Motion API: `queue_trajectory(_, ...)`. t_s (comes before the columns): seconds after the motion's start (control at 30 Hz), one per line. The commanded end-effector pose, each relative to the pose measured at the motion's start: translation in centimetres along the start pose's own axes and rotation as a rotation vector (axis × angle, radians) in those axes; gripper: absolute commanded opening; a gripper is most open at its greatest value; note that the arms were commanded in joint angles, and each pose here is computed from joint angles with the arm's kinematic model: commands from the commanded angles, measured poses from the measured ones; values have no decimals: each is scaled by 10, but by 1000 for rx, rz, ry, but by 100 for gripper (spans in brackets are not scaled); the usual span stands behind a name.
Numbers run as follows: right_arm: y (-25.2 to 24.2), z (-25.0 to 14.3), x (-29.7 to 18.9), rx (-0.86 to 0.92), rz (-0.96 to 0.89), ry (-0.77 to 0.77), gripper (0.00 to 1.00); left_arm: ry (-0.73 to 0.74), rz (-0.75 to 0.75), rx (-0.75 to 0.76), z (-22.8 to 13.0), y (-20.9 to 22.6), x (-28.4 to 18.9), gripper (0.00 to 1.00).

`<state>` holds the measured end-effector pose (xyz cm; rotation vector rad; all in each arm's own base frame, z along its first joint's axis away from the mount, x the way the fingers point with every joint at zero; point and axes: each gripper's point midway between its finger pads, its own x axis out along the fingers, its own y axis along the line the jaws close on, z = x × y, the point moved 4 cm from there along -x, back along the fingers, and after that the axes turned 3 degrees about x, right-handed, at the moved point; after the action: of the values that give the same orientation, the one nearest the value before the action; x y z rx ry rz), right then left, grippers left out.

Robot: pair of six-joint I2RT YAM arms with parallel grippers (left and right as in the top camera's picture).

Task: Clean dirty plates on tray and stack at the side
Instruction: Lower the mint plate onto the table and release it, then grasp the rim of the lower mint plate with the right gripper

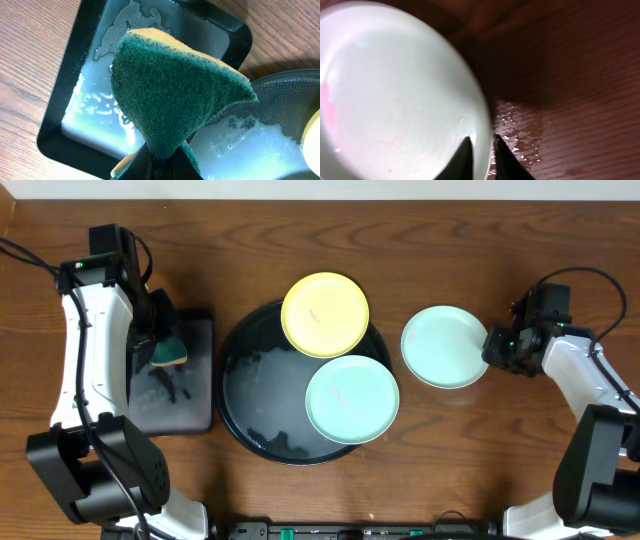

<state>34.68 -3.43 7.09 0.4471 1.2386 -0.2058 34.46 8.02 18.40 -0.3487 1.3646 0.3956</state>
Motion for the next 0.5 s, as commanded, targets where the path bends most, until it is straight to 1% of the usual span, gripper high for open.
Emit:
queue_trajectory(0.0,9,1,-4,-6,70,19,25,-15,1,16,3,0,-3,7)
queue_trajectory(0.07,20,2,-13,-6,137,41,34,-17,0,15,4,0,-3,7)
queue_trajectory(0.13,33,5,-27,-10,193,68,38,-17,0,18,4,-1,-3,7)
queue_trajectory(0.3,62,0,-58,-109,224,137,40,-18,-3,38,2,-8,-3,7)
queue_trajectory(0.37,75,-10,-62,-162,227,172,42,-20,-6,49,1,-12,-4,7)
queue_trajectory(0.47,96,-35,-57,-256,230,236,46,-28,-12,68,1,-19,-4,8)
